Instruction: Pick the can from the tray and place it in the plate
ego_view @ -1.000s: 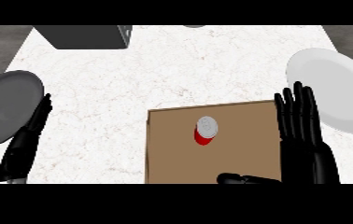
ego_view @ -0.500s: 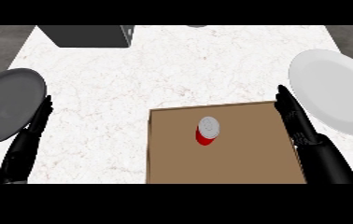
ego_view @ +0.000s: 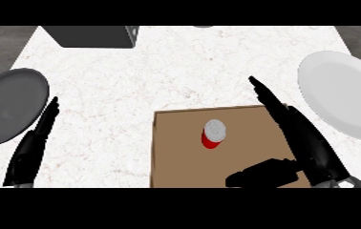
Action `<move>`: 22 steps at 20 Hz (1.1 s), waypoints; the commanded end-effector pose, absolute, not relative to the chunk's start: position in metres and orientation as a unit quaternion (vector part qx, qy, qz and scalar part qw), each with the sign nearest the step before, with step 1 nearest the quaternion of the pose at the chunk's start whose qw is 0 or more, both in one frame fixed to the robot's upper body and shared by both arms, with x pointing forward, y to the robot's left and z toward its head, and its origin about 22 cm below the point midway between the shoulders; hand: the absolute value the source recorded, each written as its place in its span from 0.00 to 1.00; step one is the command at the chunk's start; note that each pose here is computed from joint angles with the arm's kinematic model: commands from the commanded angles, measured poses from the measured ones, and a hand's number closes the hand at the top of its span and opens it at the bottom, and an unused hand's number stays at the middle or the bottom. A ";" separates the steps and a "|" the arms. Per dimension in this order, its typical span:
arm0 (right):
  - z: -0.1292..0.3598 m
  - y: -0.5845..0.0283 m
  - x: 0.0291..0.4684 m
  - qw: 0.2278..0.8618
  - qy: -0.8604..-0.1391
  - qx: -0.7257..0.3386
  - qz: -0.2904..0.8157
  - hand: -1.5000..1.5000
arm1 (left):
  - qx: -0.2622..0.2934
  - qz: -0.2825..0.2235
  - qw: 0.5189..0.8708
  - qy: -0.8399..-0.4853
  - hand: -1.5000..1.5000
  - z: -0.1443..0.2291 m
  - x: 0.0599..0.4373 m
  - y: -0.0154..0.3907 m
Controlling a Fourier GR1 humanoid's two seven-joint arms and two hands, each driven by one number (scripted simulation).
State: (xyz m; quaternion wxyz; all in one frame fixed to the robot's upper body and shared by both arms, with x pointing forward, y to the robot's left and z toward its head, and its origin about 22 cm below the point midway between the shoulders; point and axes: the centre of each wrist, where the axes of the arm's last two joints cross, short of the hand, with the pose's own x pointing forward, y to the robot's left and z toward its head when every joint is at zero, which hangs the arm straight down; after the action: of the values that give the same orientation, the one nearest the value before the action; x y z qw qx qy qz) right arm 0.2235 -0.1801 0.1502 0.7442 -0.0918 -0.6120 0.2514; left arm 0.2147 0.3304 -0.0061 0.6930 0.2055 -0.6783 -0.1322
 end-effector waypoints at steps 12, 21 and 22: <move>0.115 -0.180 0.280 0.757 -0.518 -0.081 0.388 0.00 | 0.214 -0.136 0.688 -0.680 0.50 0.012 0.215 0.338; 0.086 -0.135 0.278 0.748 -0.510 -0.046 0.422 0.00 | 0.212 -0.138 0.687 -0.681 0.50 -0.008 0.226 0.342; 0.060 -0.150 0.266 0.753 -0.495 -0.051 0.430 0.00 | 0.206 -0.141 0.695 -0.674 0.50 0.002 0.213 0.341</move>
State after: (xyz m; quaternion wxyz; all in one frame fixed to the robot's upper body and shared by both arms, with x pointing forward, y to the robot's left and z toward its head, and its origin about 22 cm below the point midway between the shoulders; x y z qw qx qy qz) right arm 0.2743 -0.1573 0.0860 0.7540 -0.0571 -0.5063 0.4145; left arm 0.2172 0.3387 -0.0051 0.6929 0.2098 -0.6762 -0.1361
